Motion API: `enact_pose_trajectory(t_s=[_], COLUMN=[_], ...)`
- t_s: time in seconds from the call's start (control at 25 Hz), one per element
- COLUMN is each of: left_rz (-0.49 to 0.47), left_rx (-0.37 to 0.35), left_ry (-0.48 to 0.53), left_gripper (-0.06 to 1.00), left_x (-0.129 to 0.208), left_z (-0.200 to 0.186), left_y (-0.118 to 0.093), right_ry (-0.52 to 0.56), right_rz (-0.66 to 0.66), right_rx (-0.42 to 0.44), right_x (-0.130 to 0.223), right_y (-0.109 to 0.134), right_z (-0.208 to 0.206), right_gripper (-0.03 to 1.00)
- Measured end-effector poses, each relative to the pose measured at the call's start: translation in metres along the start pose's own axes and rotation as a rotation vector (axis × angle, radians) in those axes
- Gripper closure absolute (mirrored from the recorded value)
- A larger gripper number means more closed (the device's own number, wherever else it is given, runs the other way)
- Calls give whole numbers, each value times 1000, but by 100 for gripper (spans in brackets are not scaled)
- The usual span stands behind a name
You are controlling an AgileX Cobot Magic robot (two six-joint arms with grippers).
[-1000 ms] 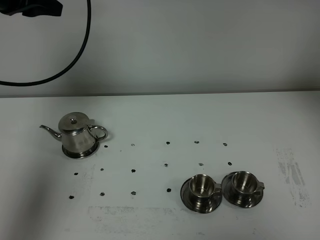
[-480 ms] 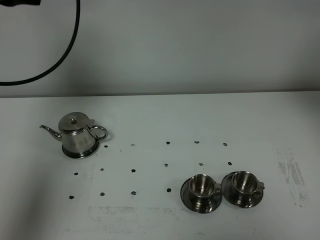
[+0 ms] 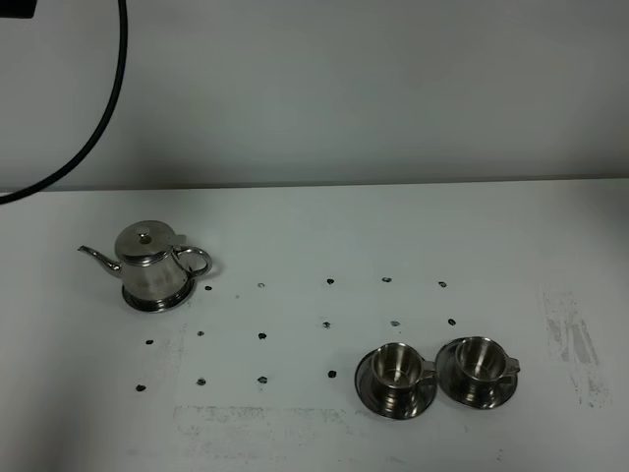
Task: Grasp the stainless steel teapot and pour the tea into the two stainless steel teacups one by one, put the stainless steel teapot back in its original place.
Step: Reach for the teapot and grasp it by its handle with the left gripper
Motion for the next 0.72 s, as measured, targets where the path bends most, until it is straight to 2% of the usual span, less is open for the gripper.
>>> enact_pose_trajectory(t_s=[0.16,0.2,0.48,0.72], left_rz=[-13,-16,-55,-84], left_rx=[-57,-86,-211,-229], left_ry=[-55,-95,-192,-138], left_gripper=[65,65,65,65], left_x=[13,12,58,101], left_z=[-21,-27,-41,-22], left_y=[-5,-5,-9,-12], right_ry=[-78,-105,-199,-230], right_rz=[-7,-10,-16,-4], right_rx=[21,27,49,42], right_x=[19,23,58,92], right_y=[5,7,17,27], right_z=[-33,-43,-96,-127], right_gripper=[50,50,50,52])
Point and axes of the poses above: a point on each arm's last joint axis where the gripper is mounted, z pointing out along that axis toward the gripper, y along the wrist's bending axis when the last joint is at zero, x = y × z, the point moved 7 cm from there along z, pointing out along that axis toward the gripper, and after that the axes turned 1 degree about -z, right-handed, at the moved point
